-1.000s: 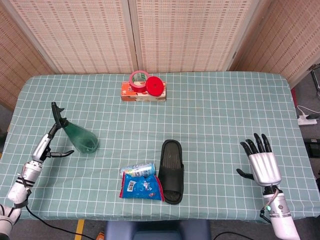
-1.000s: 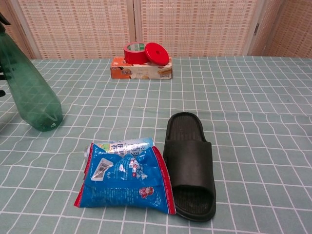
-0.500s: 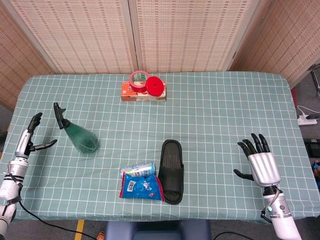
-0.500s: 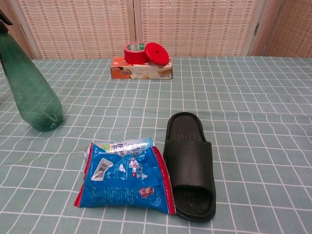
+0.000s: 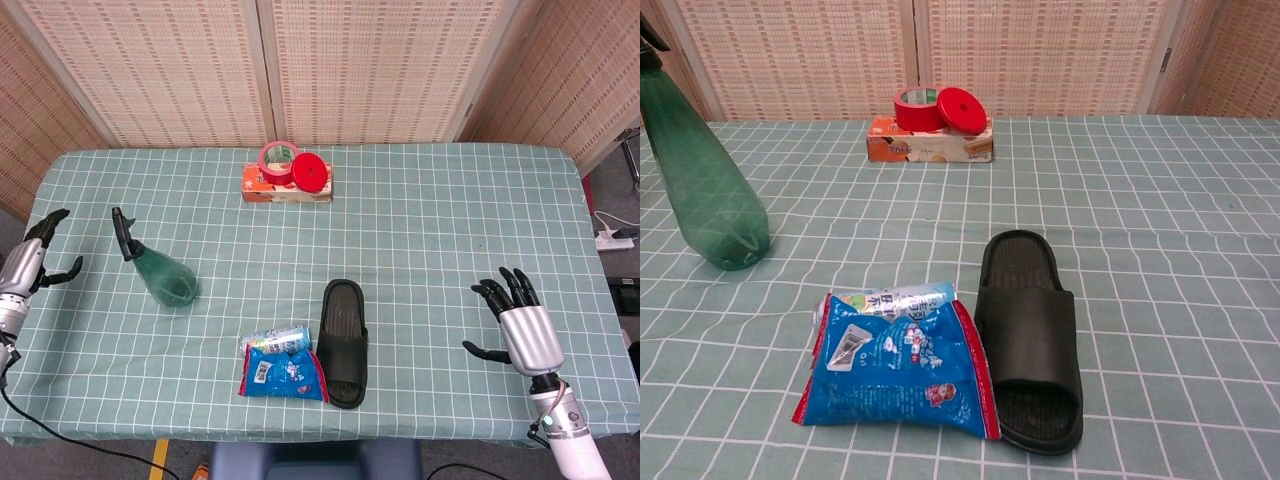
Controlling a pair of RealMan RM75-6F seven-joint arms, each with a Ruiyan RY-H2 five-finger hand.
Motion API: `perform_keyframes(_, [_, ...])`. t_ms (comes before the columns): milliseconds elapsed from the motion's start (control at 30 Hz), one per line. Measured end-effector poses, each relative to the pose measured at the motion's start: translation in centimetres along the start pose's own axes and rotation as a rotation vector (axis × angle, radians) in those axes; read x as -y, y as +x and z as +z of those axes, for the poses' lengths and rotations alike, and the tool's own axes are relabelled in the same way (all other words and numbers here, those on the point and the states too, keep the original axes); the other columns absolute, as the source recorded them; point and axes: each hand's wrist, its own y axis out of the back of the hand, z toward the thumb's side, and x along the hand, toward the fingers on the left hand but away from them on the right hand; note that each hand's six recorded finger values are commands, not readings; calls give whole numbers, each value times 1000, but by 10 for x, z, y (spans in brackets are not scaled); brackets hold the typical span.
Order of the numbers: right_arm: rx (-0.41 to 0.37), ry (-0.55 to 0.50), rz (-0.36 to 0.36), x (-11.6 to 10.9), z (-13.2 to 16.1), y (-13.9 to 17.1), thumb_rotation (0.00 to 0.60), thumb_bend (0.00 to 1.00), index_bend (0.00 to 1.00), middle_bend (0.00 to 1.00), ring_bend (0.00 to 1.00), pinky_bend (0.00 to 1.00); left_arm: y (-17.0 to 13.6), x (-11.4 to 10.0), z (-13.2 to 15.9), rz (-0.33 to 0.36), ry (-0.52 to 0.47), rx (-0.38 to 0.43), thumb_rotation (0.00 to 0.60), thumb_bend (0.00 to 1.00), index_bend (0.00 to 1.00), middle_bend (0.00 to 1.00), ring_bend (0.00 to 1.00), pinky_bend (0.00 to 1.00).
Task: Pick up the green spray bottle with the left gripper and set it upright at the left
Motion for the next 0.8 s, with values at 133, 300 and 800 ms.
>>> perform_keyframes(133, [-19, -34, 9, -1, 0, 1, 600, 0, 242, 187, 0, 9, -4, 3, 14, -90, 240, 23, 600, 310, 30, 0, 0, 35])
perform_keyframes(300, [-36, -69, 17, -2, -2, 2, 600, 0, 242, 187, 0, 0, -26, 27, 61, -174, 398, 70, 600, 287, 20, 0, 0, 34])
perform_keyframes(800, [-36, -104, 26, -3, -6, 4, 600, 0, 242, 187, 0, 0, -36, 1, 84, -74, 601, -160, 600, 280, 1, 0, 0, 24])
